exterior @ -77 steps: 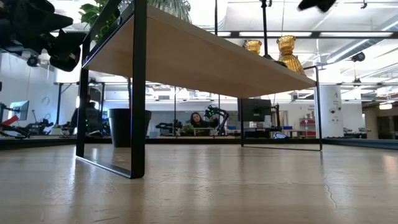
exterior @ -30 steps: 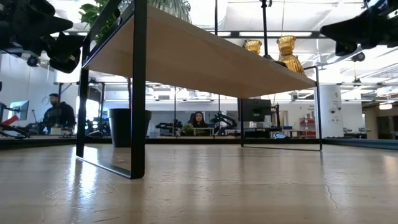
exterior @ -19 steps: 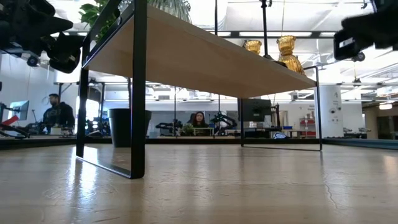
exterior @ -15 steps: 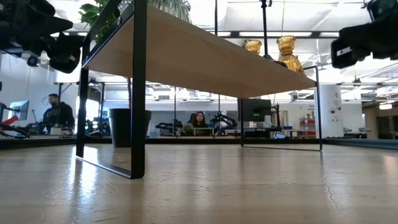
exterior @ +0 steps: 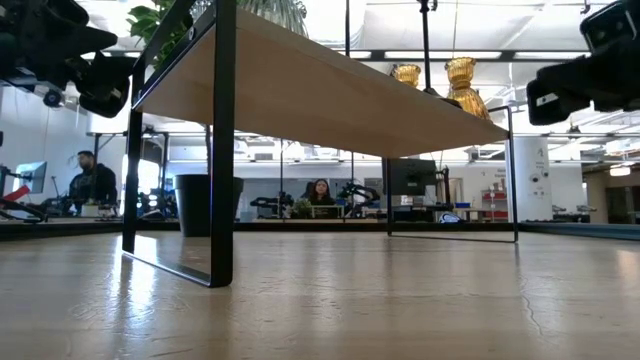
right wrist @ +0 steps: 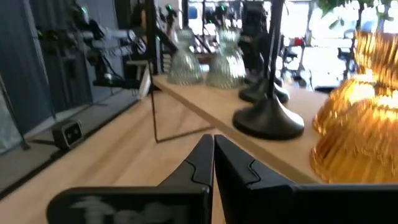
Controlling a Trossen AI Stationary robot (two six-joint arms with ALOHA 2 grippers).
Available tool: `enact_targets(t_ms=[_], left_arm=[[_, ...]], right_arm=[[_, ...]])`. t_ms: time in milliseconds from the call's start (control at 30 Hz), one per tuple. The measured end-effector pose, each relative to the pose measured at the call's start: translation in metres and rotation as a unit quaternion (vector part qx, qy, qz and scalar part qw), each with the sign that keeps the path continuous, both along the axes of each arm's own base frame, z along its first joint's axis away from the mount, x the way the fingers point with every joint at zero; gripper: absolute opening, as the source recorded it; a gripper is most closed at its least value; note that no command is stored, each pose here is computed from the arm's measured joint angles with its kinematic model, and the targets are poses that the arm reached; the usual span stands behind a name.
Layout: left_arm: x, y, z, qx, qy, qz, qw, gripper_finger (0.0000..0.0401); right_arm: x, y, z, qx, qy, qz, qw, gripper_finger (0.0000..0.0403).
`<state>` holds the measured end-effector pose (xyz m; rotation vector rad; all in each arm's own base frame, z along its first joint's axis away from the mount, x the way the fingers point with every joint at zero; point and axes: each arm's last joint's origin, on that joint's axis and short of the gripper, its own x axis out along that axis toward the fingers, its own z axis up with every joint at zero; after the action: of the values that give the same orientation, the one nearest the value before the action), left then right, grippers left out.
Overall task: Pick & Place candle stick holders
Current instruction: Return to Home Position
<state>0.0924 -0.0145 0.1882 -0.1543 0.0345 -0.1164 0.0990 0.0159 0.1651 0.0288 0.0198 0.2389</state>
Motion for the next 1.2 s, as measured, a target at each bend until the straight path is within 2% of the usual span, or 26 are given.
enact_targets(t_ms=[333, 533, 900, 1200], left_arm=[[0.000, 0.000, 0.000, 0.000, 0.000, 0.000, 1.000, 0.0193], [0.000, 0.000, 0.000, 0.000, 0.000, 0.000, 1.000, 0.0193], [0.000, 0.000, 0.000, 0.000, 0.000, 0.000, 1.000, 0.0193], [0.000, 0.000, 0.000, 0.000, 0.000, 0.000, 1.000, 0.0193]], right_arm=[[0.008, -0.001, -0.013, -0.014, 0.077, -0.031, 0.996, 0.0008], [0.010, -0.001, -0.017, -0.017, 0.095, -0.032, 0.995, 0.0008], [0.010, -0.007, -0.016, -0.014, 0.090, -0.058, 0.994, 0.0008], [0.004, -0.007, -0.005, -0.006, 0.027, -0.058, 0.998, 0.0009]])
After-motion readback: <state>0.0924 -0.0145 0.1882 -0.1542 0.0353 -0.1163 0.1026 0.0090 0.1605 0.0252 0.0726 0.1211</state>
